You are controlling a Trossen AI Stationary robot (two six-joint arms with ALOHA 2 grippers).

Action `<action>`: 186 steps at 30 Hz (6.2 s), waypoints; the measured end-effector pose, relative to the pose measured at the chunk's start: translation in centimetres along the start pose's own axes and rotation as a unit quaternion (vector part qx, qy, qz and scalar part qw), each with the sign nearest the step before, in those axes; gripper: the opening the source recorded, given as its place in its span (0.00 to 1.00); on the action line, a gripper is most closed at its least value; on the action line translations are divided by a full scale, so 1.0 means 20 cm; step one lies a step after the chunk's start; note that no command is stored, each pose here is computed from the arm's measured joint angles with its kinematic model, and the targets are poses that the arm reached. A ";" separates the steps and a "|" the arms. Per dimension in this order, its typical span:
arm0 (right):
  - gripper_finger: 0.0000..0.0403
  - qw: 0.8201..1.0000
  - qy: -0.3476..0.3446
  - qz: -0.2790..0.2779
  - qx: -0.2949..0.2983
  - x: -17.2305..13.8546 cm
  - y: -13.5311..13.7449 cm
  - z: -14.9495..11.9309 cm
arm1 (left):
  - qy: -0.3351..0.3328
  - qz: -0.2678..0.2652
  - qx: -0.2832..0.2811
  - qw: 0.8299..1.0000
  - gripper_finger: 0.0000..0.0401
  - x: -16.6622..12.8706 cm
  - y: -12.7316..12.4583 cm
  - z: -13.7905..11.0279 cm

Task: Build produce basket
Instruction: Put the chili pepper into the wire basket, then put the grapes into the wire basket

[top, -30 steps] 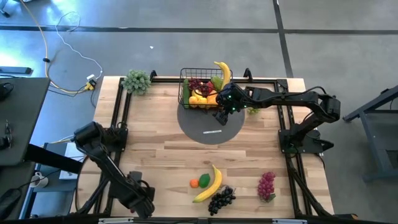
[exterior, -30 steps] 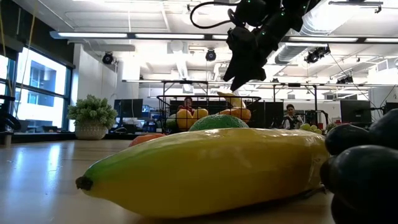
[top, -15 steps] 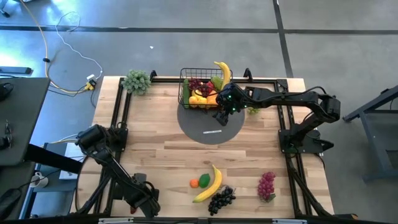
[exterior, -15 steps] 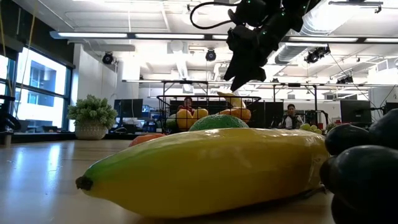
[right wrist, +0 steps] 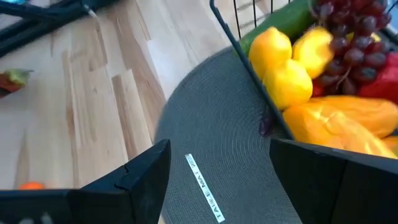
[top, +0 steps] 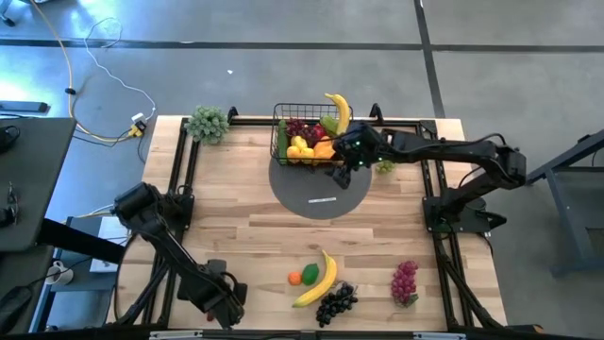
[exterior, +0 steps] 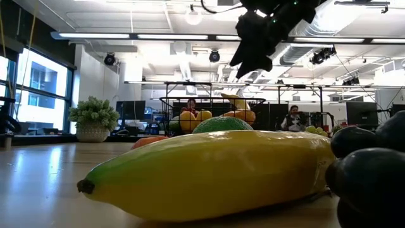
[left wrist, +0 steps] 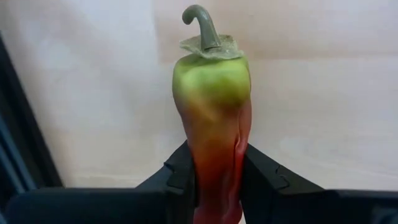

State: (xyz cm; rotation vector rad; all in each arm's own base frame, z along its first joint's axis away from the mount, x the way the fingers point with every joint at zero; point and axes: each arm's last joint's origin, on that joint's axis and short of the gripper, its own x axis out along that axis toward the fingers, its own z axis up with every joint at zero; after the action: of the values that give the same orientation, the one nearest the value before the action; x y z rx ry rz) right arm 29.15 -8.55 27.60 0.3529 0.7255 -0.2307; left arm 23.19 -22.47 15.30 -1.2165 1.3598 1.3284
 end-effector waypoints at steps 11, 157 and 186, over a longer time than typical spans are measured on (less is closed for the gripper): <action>0.63 0.999 -0.036 0.007 -0.007 -0.12 0.02 0.02 | -0.108 -0.139 -0.006 0.984 0.18 -0.22 -0.16 0.29; 0.63 0.727 0.141 -0.408 0.534 -0.18 -0.78 -0.31 | -0.429 -0.162 0.412 0.787 0.49 -0.87 0.09 2.07; 0.53 0.701 0.284 -0.382 0.531 0.13 -1.01 -0.50 | -0.466 -0.113 0.431 0.765 0.49 -0.89 0.09 2.08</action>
State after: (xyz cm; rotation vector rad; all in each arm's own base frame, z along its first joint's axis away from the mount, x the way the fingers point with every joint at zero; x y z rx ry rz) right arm 18.34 -23.39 14.22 1.2663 1.2914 -1.4261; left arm 22.16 20.32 30.32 -0.0039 0.8232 0.7380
